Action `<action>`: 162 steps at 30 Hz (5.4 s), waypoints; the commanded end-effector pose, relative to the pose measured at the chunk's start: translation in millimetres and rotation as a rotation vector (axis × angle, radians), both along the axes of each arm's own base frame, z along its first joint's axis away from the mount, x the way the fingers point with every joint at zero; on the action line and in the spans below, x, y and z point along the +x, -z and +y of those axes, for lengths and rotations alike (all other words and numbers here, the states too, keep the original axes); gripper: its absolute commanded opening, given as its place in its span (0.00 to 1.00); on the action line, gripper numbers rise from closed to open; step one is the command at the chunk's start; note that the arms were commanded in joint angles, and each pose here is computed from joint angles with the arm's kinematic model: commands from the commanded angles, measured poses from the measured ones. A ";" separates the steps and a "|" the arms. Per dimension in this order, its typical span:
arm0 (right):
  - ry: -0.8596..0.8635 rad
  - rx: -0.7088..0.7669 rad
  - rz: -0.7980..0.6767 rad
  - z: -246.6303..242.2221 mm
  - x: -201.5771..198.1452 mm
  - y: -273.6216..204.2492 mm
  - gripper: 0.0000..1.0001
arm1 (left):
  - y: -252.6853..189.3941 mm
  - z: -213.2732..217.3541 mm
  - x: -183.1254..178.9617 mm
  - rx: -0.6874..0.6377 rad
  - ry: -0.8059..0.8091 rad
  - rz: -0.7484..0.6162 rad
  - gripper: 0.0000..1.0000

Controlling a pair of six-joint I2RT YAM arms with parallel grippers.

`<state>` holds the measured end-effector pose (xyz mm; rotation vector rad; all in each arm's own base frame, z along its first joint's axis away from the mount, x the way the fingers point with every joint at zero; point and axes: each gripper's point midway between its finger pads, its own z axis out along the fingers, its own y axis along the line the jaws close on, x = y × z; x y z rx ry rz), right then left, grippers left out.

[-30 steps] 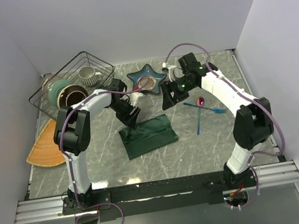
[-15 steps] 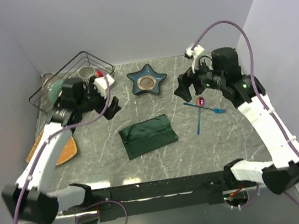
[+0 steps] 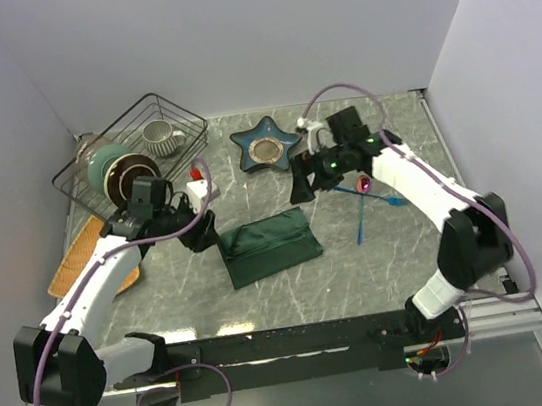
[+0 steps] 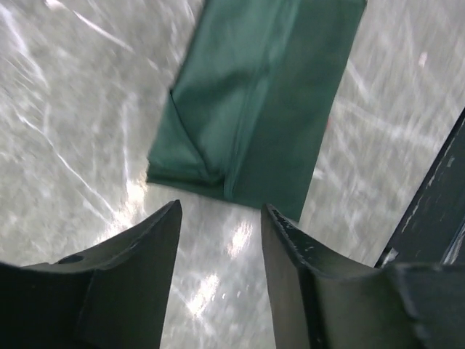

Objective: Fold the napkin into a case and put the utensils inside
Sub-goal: Smooth out the 2/3-rectangle-folded napkin at the center of the board, then pick up the 2/3-rectangle-folded napkin from the center of the board.

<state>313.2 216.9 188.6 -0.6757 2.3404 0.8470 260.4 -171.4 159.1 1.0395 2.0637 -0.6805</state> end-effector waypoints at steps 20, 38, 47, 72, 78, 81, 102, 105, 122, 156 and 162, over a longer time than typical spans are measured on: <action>0.065 -0.162 0.273 8.2 14.3 104.8 0.60 | 71.6 -26.6 -2.2 0.312 0.385 -0.282 0.57; 0.070 0.017 0.465 11.2 -43.3 84.2 0.50 | 81.2 -110.3 19.1 0.238 0.418 -0.336 0.52; 0.098 0.090 0.599 18.8 -60.5 106.7 0.44 | 89.4 -159.1 27.5 0.204 0.476 -0.367 0.54; 0.204 -0.070 0.719 -5.0 -64.9 176.8 0.17 | 117.6 -170.2 41.6 0.249 0.465 -0.351 0.35; 0.210 -0.074 0.727 -5.4 -65.2 178.0 0.16 | 111.7 -169.5 52.7 0.251 0.422 -0.393 0.30; 0.211 -0.074 0.726 -5.6 -66.0 177.6 0.16 | 110.5 -168.6 57.1 0.256 0.404 -0.397 0.28; 0.121 0.078 0.574 13.7 -46.0 94.3 0.21 | 20.9 -150.2 9.4 0.041 0.399 -0.248 0.71; 0.115 0.118 0.527 18.1 -40.3 76.3 0.24 | 3.1 -122.4 11.9 -0.015 0.246 -0.139 0.68; 0.187 0.153 0.428 46.3 28.1 86.0 0.35 | 90.7 -9.0 31.7 0.146 -0.129 0.157 0.35; 0.221 -0.037 0.553 30.0 -4.2 183.2 0.33 | 78.1 -66.4 -39.8 0.310 0.177 -0.287 0.60; 0.221 -0.050 0.553 28.2 -6.3 185.1 0.33 | 105.9 -100.3 -50.5 0.347 0.249 -0.295 0.58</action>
